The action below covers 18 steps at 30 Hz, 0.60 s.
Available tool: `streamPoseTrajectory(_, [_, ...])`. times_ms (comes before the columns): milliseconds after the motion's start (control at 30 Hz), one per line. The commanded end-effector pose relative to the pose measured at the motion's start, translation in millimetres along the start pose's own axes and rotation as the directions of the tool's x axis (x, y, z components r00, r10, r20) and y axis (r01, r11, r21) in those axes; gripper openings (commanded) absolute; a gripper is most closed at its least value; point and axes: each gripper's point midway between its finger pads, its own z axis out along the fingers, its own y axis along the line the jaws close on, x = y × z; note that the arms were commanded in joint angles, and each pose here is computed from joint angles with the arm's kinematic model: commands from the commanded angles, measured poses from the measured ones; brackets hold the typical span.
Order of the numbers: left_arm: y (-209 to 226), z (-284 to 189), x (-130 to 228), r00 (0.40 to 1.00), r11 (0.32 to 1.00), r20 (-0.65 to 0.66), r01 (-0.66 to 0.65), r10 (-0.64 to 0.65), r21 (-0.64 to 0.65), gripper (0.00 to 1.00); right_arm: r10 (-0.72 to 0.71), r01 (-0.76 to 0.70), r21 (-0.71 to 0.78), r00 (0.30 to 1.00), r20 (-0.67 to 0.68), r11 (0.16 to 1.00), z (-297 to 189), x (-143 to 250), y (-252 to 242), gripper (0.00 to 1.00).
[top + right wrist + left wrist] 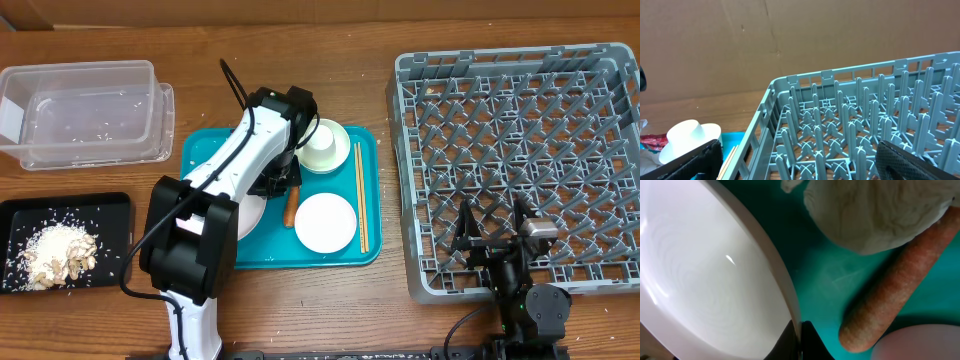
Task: Sort waste into correct bins and load items into the dishwasher
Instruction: 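Carry the plate back and set it down on the teal tray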
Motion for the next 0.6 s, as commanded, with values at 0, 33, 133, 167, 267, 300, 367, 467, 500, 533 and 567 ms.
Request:
streamPoseTrajectory(0, [-6.2, 11.6, 6.1, 0.999, 1.0, -0.029, 0.019, -0.019, 0.023, 0.04, 0.0, 0.0, 0.014, 1.0, 0.003, 1.0, 0.1, 2.0, -3.2, 1.0])
streamPoseTrajectory(33, [-6.3, 13.2, 5.7, 1.0, 1.0, -0.027, 0.017, -0.017, 0.023, 0.04, 0.0, 0.0, 0.014, 1.0, 0.003, 1.0, 0.1, 2.0, -3.2, 1.0])
streamPoseTrajectory(133, [-4.5, 18.3, 7.0, 0.999, 1.0, -0.029, 0.014, -0.013, 0.014, 0.04, 0.0, 0.0, 0.014, 1.0, 0.003, 1.0, 0.1, 2.0, -3.2, 1.0])
streamPoseTrajectory(167, [-4.1, 19.1, 7.8, 0.999, 1.0, -0.032, 0.013, -0.013, 0.012, 0.04, 0.0, 0.0, 0.014, 1.0, 0.003, 1.0, 0.1, 2.0, -3.2, 1.0])
streamPoseTrajectory(267, [-4.1, 19.5, 8.1, 0.999, 1.0, -0.033, 0.013, -0.013, 0.012, 0.08, 0.0, 0.0, 0.014, 1.0, 0.003, 1.0, 0.1, 2.0, -3.2, 1.0])
streamPoseTrajectory(300, [-3.9, 19.5, 8.2, 0.999, 1.0, -0.033, 0.013, -0.012, 0.011, 0.16, 0.0, 0.0, 0.014, 1.0, 0.003, 1.0, 0.1, 2.0, -3.2, 1.0])
streamPoseTrajectory(367, [-3.7, 19.5, 8.5, 0.999, 1.0, -0.034, 0.002, -0.002, 0.011, 0.3, 0.0, 0.0, 0.014, 1.0, 0.003, 1.0, 0.1, 2.0, -3.2, 1.0])
streamPoseTrajectory(467, [-3.7, 18.7, 8.4, 0.999, 0.999, -0.033, -0.034, 0.034, 0.013, 0.35, 0.0, 0.0, 0.014, 1.0, 0.003, 1.0, 0.1, 2.0, -3.2, 1.0])
streamPoseTrajectory(500, [-3.1, 17.7, 8.7, 0.999, 0.999, -0.035, -0.042, 0.042, 0.011, 0.35, 0.0, 0.0, 0.014, 1.0, 0.003, 1.0, 0.1, 2.0, -3.2, 1.0])
streamPoseTrajectory(533, [-2.1, 15.8, 8.7, 0.998, 0.999, -0.035, -0.045, 0.045, 0.007, 0.34, 0.0, 0.0, 0.014, 1.0, 0.003, 1.0, 0.1, 2.0, -3.2, 1.0])
streamPoseTrajectory(567, [-1.7, 12.7, 8.4, 0.998, 0.999, -0.036, -0.046, 0.046, 0.007, 0.33, 0.0, 0.0, 0.014, 1.0, 0.003, 1.0, 0.1, 2.0, -3.2, 1.0])
